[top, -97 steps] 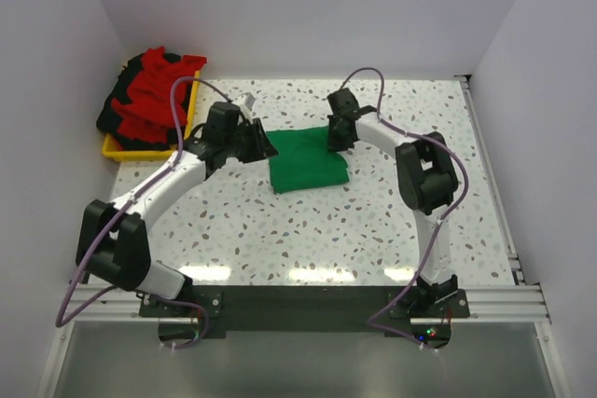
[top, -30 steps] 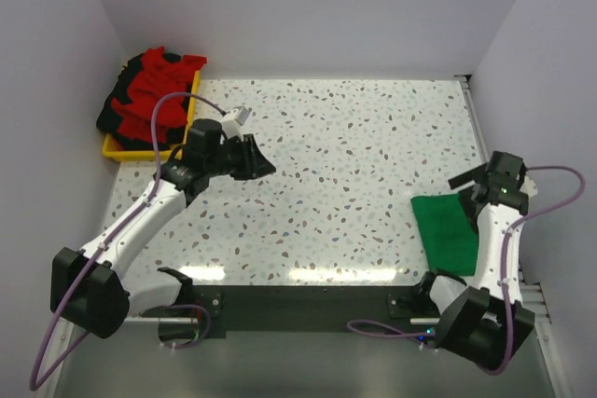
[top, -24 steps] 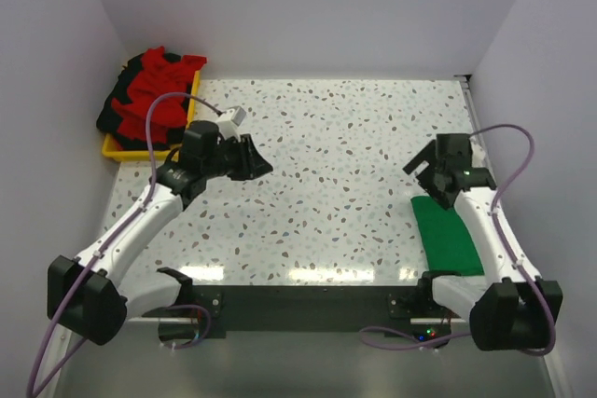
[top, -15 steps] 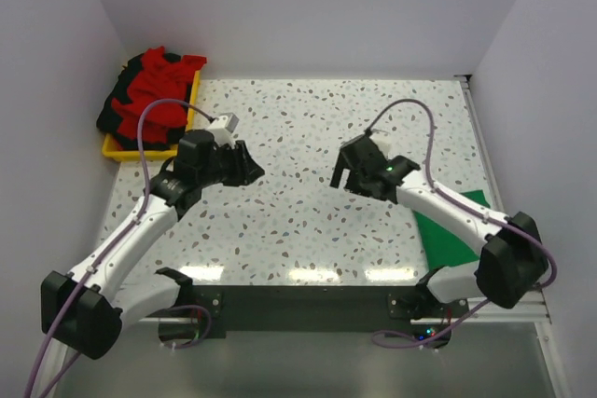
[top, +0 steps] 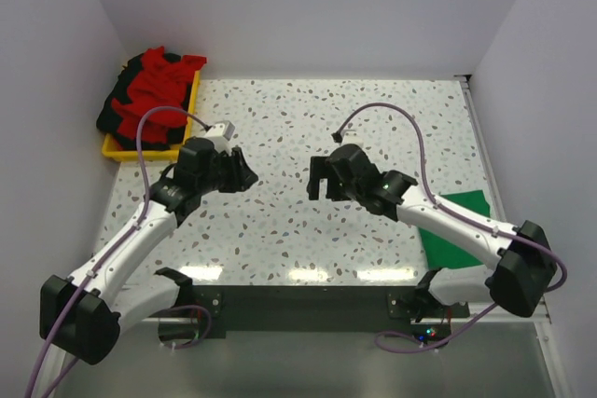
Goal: Fold and stack the t-shirts
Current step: Reset both grippers
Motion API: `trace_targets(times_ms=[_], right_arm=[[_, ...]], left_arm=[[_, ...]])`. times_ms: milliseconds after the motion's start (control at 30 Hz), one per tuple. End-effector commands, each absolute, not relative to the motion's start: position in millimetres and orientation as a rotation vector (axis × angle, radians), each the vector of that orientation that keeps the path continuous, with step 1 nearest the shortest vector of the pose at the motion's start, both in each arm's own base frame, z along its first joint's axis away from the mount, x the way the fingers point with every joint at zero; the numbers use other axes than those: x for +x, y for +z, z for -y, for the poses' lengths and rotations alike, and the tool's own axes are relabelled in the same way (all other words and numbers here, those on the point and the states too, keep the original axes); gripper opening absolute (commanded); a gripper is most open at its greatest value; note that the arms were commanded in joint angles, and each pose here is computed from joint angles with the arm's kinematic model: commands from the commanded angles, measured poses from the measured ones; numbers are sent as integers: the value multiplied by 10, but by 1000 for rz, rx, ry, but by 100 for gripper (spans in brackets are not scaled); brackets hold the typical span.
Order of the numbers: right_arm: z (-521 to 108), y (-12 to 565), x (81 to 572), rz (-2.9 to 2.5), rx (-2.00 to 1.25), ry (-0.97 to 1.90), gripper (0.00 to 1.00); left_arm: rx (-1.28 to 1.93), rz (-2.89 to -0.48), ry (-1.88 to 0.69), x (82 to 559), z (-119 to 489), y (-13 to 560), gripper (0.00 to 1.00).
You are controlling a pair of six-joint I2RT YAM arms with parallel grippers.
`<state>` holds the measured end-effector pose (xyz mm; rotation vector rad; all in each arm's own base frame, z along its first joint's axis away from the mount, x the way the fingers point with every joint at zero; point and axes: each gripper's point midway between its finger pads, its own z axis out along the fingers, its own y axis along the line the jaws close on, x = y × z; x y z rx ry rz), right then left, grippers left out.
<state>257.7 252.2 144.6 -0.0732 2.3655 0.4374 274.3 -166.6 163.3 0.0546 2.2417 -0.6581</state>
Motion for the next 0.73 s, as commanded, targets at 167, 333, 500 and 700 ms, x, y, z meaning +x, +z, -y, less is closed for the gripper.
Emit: trace_targets(times_ms=[167, 333, 500, 700], right_arm=[[-2573, 1850, 2657, -2218, -180, 499, 99], [-2550, 1885, 2685, -2199, -198, 476, 99], [-2570, 1902, 2692, -2190, -196, 489, 99], [-2580, 1878, 2681, -2195, -198, 496, 99]], left_arm=[[65, -2189, -600, 2820, 1594, 1716, 45], [69, -2181, -605, 2820, 1599, 1740, 45], [79, -2185, -611, 2809, 1613, 1730, 45], [83, -2182, -625, 2809, 1631, 1739, 45]])
